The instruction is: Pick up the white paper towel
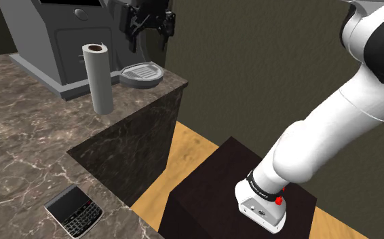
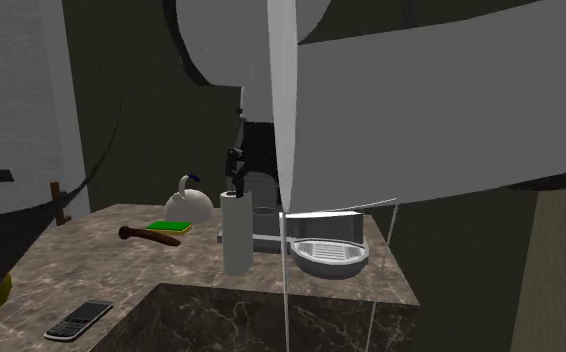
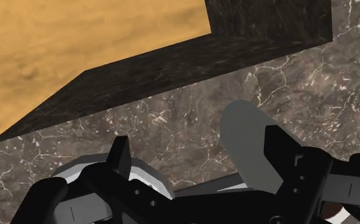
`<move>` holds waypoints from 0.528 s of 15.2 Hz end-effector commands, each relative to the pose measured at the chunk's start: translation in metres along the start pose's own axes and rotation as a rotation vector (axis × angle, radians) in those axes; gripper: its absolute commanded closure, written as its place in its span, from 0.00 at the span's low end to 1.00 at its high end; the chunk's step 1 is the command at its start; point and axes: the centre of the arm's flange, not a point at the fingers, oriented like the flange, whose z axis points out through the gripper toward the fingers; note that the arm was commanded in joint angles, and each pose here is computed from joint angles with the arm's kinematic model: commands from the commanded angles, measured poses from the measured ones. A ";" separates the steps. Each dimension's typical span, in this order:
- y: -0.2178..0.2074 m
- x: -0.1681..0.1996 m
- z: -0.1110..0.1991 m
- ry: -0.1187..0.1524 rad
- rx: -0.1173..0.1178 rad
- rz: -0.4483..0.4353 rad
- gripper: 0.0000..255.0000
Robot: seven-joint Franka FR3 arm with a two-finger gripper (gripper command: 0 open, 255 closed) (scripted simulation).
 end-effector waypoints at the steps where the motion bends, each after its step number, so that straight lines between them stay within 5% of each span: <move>1: -0.021 0.018 0.001 -0.007 0.000 0.015 0.00; 8: -0.092 0.082 0.008 -0.029 -0.004 0.059 0.00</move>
